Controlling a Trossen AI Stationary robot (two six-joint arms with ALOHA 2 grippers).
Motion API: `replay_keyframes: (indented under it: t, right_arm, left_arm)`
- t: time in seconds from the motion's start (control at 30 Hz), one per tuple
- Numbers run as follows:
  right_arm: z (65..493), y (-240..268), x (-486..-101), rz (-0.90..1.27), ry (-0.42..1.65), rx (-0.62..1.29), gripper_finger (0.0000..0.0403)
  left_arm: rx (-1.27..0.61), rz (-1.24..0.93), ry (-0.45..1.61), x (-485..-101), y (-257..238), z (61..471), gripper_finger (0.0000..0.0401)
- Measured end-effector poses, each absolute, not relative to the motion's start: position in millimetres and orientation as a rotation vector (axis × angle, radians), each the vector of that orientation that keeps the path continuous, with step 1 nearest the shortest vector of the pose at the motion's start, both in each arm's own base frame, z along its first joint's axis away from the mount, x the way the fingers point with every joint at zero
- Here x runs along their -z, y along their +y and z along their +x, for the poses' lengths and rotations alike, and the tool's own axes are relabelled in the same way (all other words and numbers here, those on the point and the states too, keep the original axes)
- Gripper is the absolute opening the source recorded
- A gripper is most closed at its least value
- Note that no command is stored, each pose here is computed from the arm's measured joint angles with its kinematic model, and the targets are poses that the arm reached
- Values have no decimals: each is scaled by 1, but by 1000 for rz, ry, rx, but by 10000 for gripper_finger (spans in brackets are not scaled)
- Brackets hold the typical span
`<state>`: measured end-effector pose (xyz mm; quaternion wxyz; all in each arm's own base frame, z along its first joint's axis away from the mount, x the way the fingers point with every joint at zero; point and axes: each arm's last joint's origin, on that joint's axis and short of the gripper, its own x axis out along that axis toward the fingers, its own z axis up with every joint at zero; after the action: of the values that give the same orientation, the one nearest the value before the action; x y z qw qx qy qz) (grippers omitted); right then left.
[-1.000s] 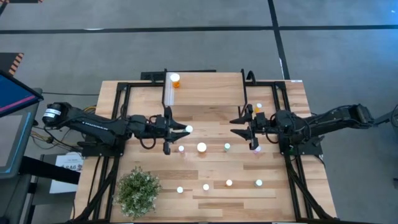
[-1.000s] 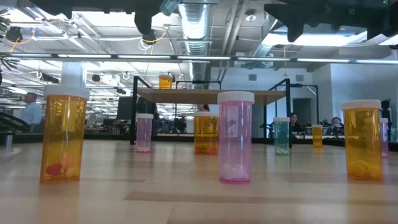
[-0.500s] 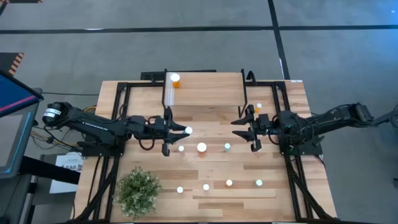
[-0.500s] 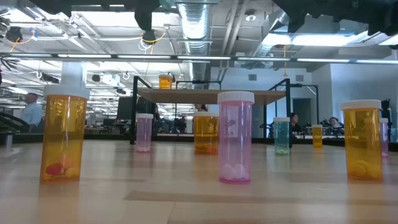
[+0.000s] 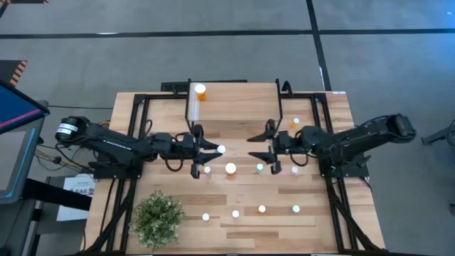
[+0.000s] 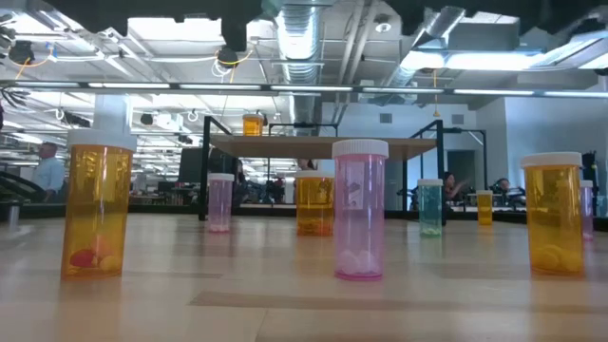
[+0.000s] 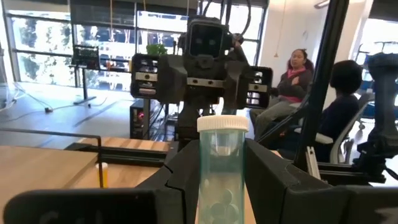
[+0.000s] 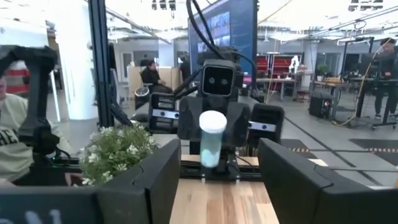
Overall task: Pick and place medicine bottles onto shelf by color
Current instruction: Put the blue pill bottle on the shelf
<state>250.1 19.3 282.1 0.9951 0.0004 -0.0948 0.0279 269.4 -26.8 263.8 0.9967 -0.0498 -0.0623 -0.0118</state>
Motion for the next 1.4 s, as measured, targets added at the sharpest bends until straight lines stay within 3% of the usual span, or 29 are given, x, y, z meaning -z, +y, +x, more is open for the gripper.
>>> replay_keyframes:
  t: [0.5, 0.9, 1.4]
  right_arm:
    - [319, 14, -282, 48, -128, -182, 240]
    - [336, 6, -277, 72, -105, -169, 236]
    - [335, 7, -279, 67, -110, -195, 126]
  left_arm:
    - [19, -84, -99, -261, -28, 276, 92]
    - [21, -82, -91, -260, -28, 276, 92]
    - [22, -88, -92, -260, -28, 276, 92]
